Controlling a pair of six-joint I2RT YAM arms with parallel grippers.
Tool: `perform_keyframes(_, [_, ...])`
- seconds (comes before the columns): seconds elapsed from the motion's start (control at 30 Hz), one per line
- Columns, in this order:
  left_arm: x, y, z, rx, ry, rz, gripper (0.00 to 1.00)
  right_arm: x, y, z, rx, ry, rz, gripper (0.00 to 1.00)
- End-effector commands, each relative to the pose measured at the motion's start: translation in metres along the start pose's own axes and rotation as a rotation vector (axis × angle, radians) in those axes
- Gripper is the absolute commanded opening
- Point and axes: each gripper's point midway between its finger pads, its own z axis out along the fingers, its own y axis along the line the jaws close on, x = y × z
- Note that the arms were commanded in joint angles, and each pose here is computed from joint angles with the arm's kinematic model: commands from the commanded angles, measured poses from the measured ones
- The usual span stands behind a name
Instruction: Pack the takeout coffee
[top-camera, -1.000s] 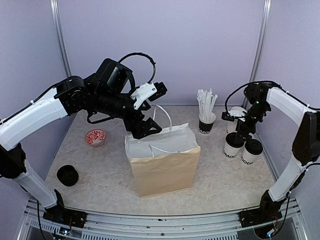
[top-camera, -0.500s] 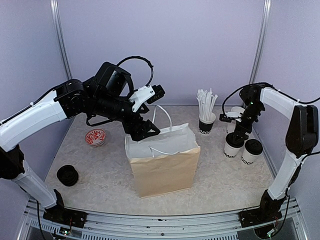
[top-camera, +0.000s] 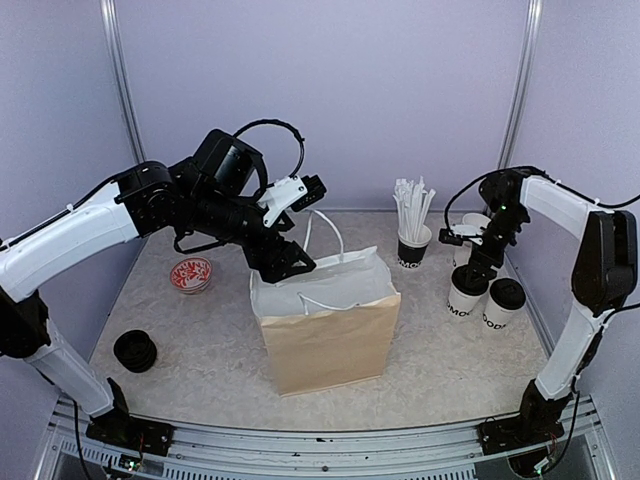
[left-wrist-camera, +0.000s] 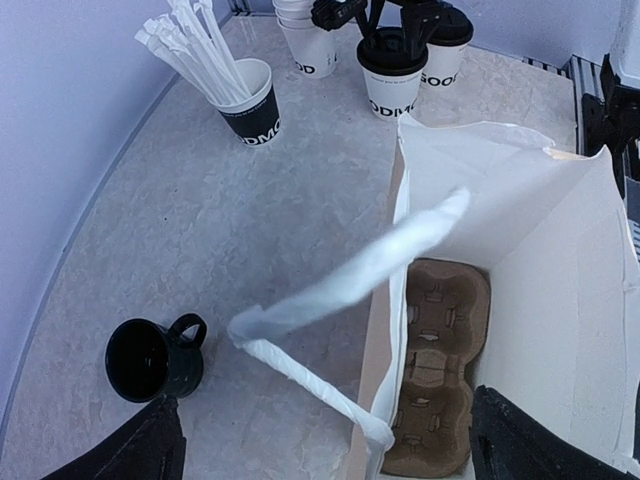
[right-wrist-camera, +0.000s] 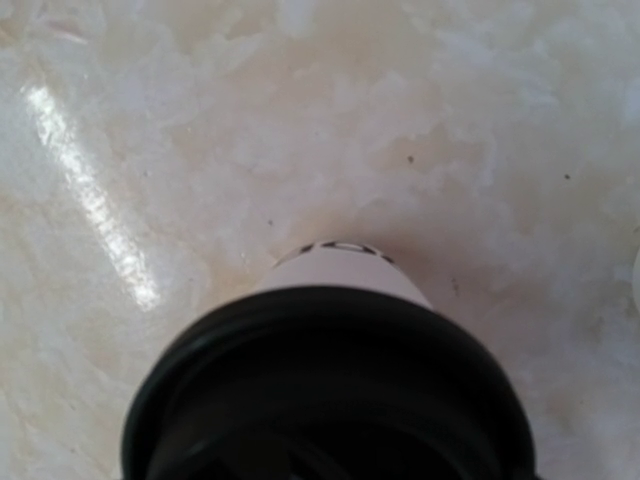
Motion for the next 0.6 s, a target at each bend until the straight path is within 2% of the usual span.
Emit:
perform_keyframes(0.0, [0.008, 0.004, 0.008, -0.009, 0.023, -0.008, 0.96, 0.014, 0.002, 0.007, -0.004, 0.042, 0.038, 0.73])
perform_keyframes(0.17, [0.009, 0.006, 0.008, -0.016, 0.022, -0.008, 0.96, 0.017, 0.008, 0.009, -0.009, 0.044, 0.041, 0.67])
perform_keyframes(0.3, [0.008, 0.008, 0.006, -0.019, 0.021, -0.007, 0.96, 0.023, 0.018, 0.013, -0.011, 0.064, 0.028, 0.79])
perform_keyframes(0.47, [0.008, 0.008, 0.005, -0.020, 0.019, -0.013, 0.96, 0.027, 0.019, 0.017, 0.021, 0.080, 0.019, 0.79])
perform_keyframes(0.57, [0.007, 0.008, 0.004, -0.019, 0.017, -0.018, 0.96, 0.025, 0.020, 0.016, 0.017, 0.072, 0.023, 0.74])
